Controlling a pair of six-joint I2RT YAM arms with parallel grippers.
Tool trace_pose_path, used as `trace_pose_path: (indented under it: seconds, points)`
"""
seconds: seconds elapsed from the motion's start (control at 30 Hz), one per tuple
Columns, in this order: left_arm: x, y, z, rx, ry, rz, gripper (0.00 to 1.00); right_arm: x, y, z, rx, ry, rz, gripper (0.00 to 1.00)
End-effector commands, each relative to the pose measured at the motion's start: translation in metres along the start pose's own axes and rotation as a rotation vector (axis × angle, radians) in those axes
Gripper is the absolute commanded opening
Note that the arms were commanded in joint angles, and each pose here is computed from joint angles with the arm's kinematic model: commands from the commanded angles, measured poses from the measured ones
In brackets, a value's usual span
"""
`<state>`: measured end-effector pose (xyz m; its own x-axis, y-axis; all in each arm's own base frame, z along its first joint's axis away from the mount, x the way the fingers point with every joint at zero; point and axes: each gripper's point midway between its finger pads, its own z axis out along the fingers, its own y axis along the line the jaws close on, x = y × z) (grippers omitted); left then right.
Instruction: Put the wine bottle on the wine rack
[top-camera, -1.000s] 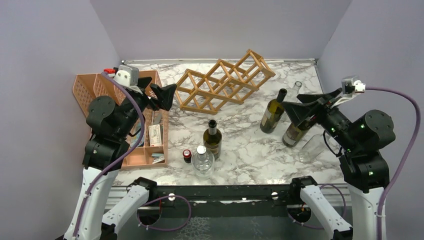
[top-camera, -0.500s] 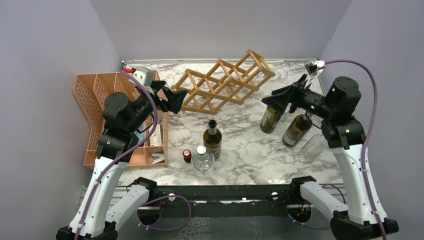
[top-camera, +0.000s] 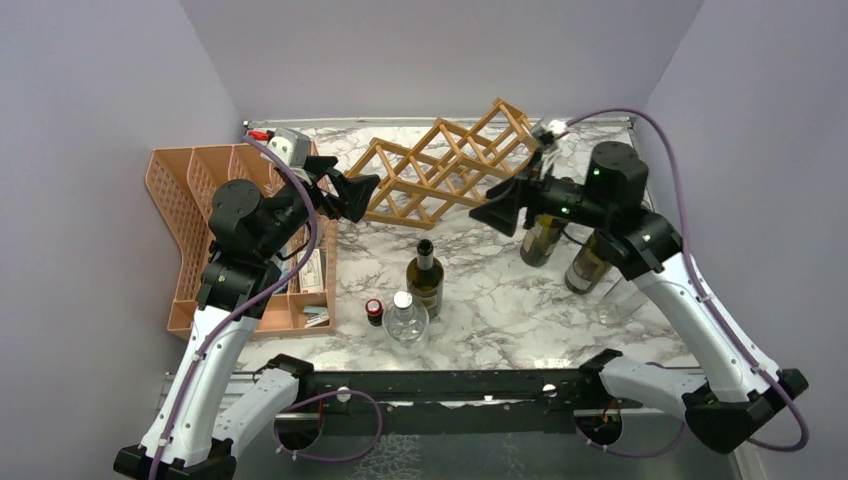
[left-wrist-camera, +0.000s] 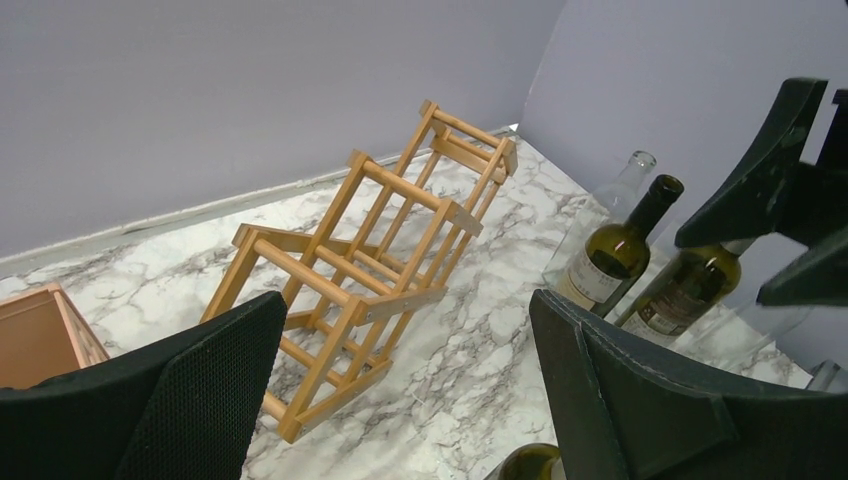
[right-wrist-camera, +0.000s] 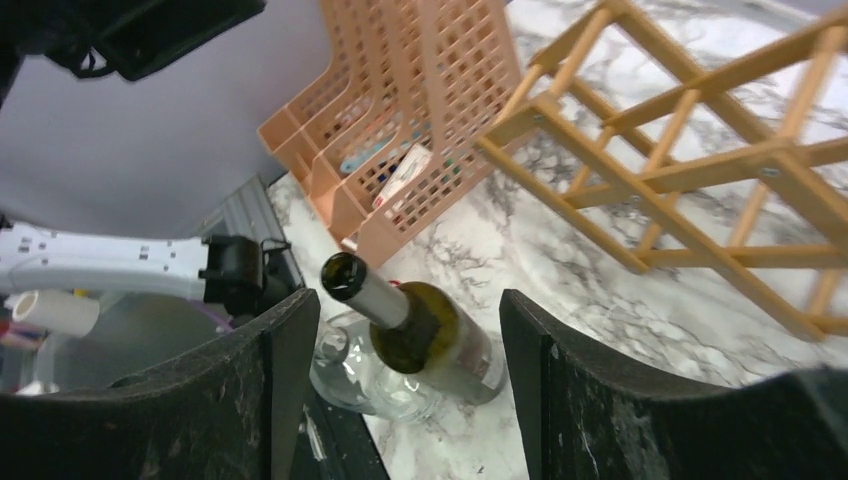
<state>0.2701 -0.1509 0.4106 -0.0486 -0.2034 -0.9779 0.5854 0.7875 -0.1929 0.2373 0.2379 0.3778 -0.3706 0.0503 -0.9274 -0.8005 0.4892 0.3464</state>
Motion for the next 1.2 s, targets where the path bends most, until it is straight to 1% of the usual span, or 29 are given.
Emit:
trace_pose_path:
  seconds: [0.0, 0.1, 0.3, 0.47, 0.57, 0.67, 0.77, 0.87, 0.97, 1.17]
  points:
    - [-0.002, 0.01, -0.001, -0.058, -0.021, -0.009, 0.99, 0.004, 0.017, 0.032, 0.011, 0.011, -0.092, 0.69]
    - [-0.001, 0.016, -0.003, -0.093, -0.014, -0.006, 0.99, 0.026, 0.035, 0.054, -0.051, 0.07, -0.129, 0.71]
    - [0.003, 0.02, -0.004, -0.11, -0.003, -0.008, 0.99, 0.059, 0.063, 0.077, -0.15, 0.145, -0.181, 0.73]
    - [0.005, 0.02, -0.004, -0.111, 0.002, -0.017, 0.99, 0.082, 0.06, 0.091, -0.128, 0.182, -0.196, 0.73]
    - [0.007, 0.019, -0.003, -0.103, 0.012, -0.019, 0.99, 0.098, 0.061, 0.093, -0.159, 0.204, -0.277, 0.72]
    - [0.012, 0.017, -0.001, -0.088, 0.033, -0.025, 0.99, 0.101, 0.051, 0.094, -0.129, 0.197, -0.356, 0.71]
    - [0.017, 0.013, 0.001, -0.064, 0.054, -0.032, 0.99, 0.102, 0.049, 0.096, -0.129, 0.176, -0.376, 0.67]
    - [0.021, 0.012, 0.003, -0.052, 0.069, -0.04, 0.99, 0.106, 0.054, 0.101, -0.168, 0.162, -0.371, 0.59]
    - [0.026, 0.008, 0.004, -0.017, 0.082, -0.027, 0.99, 0.114, 0.052, 0.105, -0.177, 0.163, -0.369, 0.54]
    - [0.035, 0.005, 0.006, 0.013, 0.11, -0.034, 0.99, 0.116, 0.049, 0.11, -0.177, 0.122, -0.396, 0.5]
